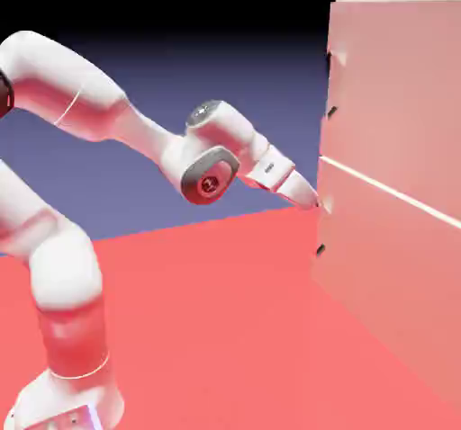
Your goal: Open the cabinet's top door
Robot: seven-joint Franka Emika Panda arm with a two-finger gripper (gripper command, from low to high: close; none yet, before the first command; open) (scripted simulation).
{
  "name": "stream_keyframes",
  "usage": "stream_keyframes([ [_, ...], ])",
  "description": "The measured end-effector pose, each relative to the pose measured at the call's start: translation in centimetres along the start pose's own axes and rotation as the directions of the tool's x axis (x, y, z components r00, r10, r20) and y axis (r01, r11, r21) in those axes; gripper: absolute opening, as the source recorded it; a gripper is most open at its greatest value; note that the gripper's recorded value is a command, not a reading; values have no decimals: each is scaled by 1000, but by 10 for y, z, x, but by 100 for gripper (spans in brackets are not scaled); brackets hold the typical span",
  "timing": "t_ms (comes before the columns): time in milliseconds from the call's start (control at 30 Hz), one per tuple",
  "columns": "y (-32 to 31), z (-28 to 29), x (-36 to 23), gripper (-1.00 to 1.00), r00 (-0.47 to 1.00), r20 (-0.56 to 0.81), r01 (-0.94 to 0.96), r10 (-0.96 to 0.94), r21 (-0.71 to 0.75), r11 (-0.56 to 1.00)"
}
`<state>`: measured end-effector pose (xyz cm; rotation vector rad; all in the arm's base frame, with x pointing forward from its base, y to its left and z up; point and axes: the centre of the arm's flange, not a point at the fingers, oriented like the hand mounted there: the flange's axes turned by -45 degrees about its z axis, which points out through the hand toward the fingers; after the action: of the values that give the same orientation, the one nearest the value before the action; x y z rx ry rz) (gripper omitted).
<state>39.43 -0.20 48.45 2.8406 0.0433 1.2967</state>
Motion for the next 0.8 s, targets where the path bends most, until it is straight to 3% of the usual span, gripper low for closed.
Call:
stream_keyframes([
  [800,-12,-112,130,0,887,-459,-87,43,-76,993],
])
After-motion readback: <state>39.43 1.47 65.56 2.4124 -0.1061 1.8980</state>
